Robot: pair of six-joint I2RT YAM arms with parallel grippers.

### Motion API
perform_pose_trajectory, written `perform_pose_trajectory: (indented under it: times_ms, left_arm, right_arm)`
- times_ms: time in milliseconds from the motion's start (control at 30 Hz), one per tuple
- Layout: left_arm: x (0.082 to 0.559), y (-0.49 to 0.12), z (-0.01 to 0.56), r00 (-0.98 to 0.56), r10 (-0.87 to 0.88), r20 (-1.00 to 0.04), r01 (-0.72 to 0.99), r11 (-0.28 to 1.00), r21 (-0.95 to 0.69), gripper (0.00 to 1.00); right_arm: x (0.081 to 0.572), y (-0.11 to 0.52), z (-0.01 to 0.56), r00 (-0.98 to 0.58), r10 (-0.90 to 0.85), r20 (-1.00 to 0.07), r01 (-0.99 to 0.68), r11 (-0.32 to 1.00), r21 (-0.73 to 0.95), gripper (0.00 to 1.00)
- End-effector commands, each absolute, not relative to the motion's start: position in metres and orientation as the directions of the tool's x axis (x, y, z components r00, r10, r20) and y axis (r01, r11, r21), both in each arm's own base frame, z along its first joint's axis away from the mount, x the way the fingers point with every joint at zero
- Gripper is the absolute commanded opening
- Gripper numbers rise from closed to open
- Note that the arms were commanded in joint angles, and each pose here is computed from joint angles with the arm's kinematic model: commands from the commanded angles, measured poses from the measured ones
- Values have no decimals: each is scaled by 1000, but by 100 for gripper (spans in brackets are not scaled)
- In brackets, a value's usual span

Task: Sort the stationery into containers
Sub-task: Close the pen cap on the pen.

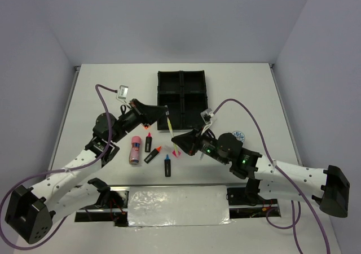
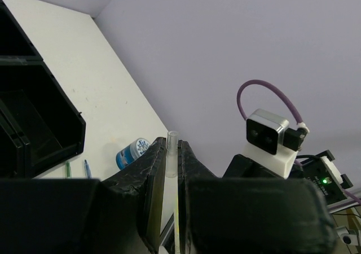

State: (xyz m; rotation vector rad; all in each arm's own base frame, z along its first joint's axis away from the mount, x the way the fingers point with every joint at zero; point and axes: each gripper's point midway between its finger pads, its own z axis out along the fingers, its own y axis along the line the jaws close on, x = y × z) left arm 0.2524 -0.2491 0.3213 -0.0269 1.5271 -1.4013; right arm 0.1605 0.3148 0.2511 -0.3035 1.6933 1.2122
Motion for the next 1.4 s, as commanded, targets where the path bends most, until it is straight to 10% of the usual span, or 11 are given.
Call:
perform_pose_trajectory:
  times_ms: [0, 1367]
  left_arm:
    - [250, -250, 339, -450, -621, -641, 632, 286, -721, 0]
    - [248, -251, 327, -474, -626, -619, 620, 263, -740, 0]
  right_arm:
    - [163, 317, 279, -433, 366, -824, -693, 449, 564, 0]
    - [172, 313, 278, -425, 362, -829, -662, 501, 558, 0]
